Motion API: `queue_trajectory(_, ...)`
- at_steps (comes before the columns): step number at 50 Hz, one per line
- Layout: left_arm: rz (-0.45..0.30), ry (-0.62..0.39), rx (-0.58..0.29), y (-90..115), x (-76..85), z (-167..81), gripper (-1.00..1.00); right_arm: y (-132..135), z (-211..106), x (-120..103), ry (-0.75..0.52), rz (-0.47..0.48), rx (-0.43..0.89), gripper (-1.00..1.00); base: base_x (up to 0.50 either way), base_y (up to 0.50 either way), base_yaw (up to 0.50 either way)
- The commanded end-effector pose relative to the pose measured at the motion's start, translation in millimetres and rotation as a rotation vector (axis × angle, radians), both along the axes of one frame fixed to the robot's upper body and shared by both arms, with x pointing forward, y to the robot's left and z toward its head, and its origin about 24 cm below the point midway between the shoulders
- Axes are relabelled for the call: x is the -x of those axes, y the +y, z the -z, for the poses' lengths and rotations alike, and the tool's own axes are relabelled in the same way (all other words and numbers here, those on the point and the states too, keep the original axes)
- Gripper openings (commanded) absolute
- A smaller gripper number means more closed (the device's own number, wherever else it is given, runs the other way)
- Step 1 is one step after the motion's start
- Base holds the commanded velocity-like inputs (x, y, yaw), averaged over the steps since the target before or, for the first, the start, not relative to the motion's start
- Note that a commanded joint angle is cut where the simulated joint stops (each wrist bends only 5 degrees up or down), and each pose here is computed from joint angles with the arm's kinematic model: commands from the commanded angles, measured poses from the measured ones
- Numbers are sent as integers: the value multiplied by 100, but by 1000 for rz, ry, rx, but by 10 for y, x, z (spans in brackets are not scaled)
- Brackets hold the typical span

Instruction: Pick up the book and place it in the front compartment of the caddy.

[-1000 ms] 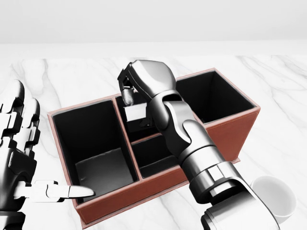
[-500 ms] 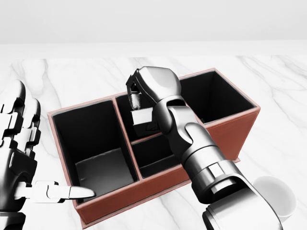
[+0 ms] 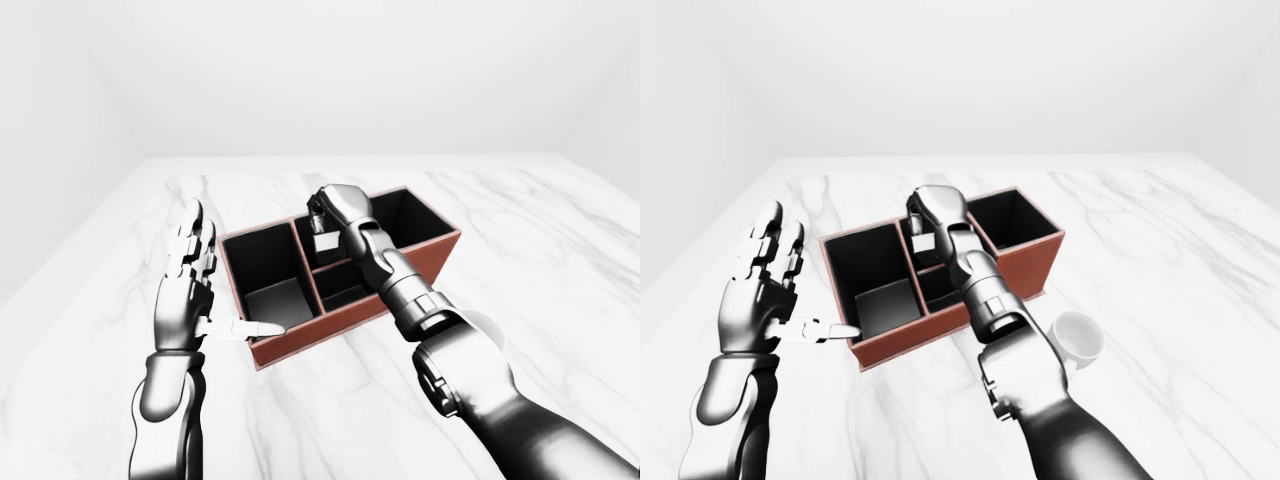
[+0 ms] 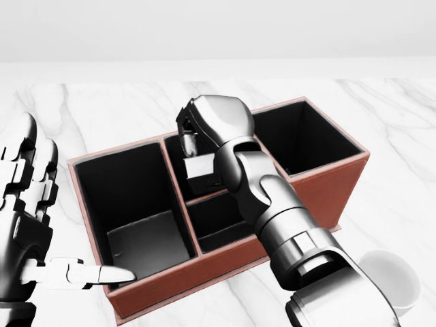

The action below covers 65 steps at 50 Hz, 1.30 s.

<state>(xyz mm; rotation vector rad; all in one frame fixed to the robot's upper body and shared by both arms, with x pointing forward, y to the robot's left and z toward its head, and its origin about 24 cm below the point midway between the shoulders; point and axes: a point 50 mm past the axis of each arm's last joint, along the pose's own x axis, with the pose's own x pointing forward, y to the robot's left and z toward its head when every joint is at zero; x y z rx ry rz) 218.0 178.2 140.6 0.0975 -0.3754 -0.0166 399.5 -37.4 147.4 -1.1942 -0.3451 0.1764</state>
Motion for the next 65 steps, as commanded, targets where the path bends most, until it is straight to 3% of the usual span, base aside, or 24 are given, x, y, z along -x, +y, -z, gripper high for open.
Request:
queue_trajectory(1,1,4,0,0,-6,8,100,44,-111,3,-62,-4,-8,-100,0,0,0)
queue_trajectory(41,8,-29,-9,-6,46,-65,100,75,-79,7,-107,12,13,-100,0,0,0)
queue_trajectory(42,8,-29,-11,-8,50,-66,100,69,-68,7,-112,16,17,24,0,0,0)
queue_trajectory(43,8,-29,-12,-8,50,-66,100,67,-67,7,-117,18,20,100,0,0,0)
queue_trajectory(65,5,-19,-18,-11,36,-44,100,23,9,12,-113,32,39,100,0,0,0)
